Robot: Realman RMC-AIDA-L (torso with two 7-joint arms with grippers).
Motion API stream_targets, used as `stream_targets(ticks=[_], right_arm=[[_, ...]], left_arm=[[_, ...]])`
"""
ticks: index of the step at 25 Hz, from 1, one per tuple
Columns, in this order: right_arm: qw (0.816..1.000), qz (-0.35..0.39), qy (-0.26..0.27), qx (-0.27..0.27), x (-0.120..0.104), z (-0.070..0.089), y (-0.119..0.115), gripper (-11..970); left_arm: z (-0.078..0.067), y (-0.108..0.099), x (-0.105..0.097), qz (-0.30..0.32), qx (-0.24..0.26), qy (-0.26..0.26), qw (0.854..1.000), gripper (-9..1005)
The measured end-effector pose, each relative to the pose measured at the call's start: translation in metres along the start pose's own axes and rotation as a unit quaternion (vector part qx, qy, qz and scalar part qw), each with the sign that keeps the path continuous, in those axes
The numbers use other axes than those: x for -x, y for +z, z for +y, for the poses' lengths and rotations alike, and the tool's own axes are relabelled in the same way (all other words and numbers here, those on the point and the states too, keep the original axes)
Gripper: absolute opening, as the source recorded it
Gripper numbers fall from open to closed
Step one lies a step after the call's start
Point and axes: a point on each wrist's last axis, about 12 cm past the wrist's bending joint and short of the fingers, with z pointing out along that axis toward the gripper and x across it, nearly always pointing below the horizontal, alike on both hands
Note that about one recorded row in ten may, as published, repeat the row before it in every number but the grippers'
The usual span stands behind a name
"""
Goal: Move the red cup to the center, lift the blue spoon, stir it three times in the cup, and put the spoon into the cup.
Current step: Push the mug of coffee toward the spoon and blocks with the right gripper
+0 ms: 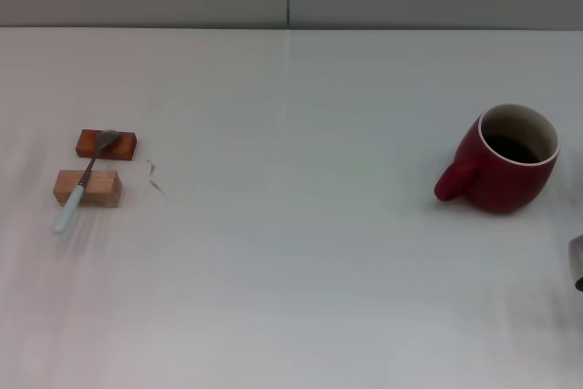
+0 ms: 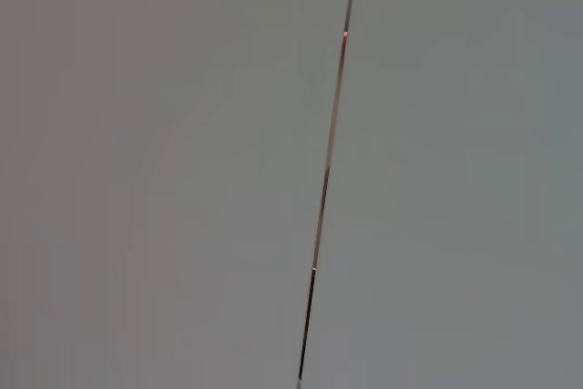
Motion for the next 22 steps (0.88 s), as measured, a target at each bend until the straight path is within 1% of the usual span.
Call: stream_targets(ticks=[5,7,9,12,22], right_arm=[[1.0,0.008,0.0,0.017,0.002,0.001,0.01,31],[1.0,0.003,-0.008,0.028,0.006,0.003,0.014,32],[0.999,0.002,-0.012,0.033,0.006,0.004,0.015,32],[0.998,-0.011,-0.027,0.058,0.012,0.011,0.016,33],[0.995,-0.031,-0.036,0.089,0.021,0.021,0.016,32]], left_arm=[[0.0,-0.001,0.001,-0.004,-0.002,-0.001,1.0,847],[0.0,-0.002,0.001,-0.006,-0.002,-0.001,1.0,847],[0.0,-0.002,0.001,-0.007,-0.002,-0.001,1.0,847],[0.0,-0.003,0.001,-0.008,-0.002,-0.001,1.0,847],[0.0,0.0,0.003,-0.011,-0.003,0.0,1.0,841]])
